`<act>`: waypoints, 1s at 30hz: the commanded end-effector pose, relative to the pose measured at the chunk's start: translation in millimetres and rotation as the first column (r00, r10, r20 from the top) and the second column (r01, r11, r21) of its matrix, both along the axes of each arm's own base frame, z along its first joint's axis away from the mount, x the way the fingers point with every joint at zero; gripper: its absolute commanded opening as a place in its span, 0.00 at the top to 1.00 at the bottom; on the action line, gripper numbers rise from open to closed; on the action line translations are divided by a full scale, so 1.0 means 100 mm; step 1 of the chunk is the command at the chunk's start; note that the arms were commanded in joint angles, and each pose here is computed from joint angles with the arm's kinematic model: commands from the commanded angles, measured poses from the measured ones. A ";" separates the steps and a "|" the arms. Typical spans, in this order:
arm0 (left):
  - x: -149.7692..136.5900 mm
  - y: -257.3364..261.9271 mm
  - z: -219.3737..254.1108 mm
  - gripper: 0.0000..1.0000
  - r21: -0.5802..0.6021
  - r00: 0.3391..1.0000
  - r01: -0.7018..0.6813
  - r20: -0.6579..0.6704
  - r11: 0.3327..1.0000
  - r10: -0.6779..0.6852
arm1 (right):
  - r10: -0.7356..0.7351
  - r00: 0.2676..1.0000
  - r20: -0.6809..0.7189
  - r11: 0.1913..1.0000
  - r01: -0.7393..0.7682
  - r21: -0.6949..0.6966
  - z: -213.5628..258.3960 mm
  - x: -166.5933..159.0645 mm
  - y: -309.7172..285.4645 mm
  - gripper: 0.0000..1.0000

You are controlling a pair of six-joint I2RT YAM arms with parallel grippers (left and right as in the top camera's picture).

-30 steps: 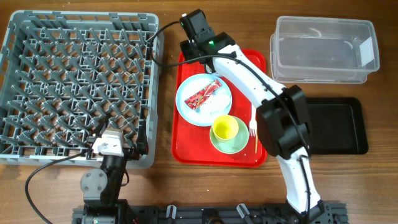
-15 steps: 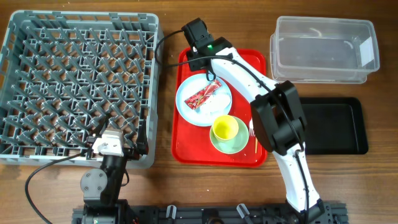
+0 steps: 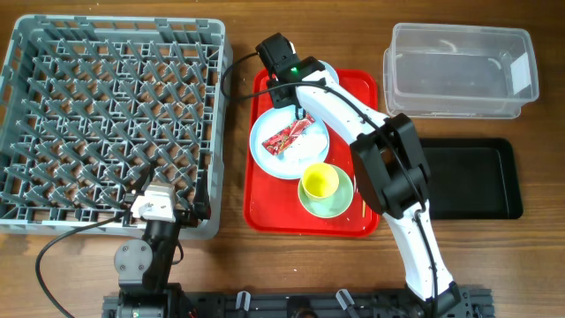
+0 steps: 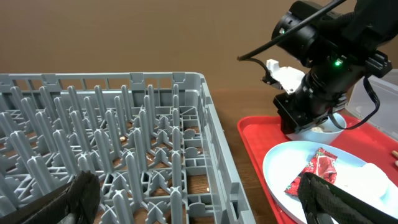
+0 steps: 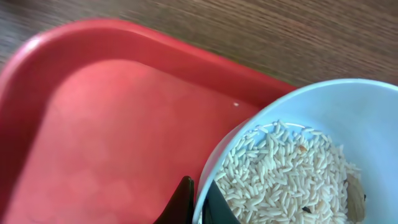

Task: Sort waste into correct bins and load items into the dishwasher rack
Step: 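Reach the right gripper to the white rice bowl and grasp its rim, then carry the bowl right and tip the rice onto the black tray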

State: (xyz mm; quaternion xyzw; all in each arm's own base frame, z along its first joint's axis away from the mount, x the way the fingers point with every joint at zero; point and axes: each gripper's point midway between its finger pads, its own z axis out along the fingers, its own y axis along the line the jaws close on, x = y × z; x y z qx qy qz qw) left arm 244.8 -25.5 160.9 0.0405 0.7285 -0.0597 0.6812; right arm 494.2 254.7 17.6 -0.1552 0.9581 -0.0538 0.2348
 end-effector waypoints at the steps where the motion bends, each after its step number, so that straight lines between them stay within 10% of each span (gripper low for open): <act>1: 0.00 -0.02 -0.02 0.00 0.000 1.000 0.010 0.000 1.000 -0.010 | -0.011 1.000 0.026 0.995 0.013 -0.098 -0.01 0.04 -0.12 0.95; 9: 0.00 -0.02 -0.02 0.00 0.000 1.000 0.010 0.000 1.000 -0.010 | -0.079 0.982 0.170 0.970 0.116 -0.214 0.32 0.06 -0.19 0.96; 22: 0.00 -0.02 -0.02 0.00 0.000 1.000 0.010 0.000 1.000 -0.010 | -0.168 0.960 0.224 0.986 0.164 0.035 1.39 -0.03 -0.24 0.96; 30: 0.00 -0.02 -0.02 0.00 0.000 1.000 0.010 0.000 1.000 -0.010 | -0.490 0.866 0.103 0.867 0.471 0.163 2.04 -0.42 -1.32 0.96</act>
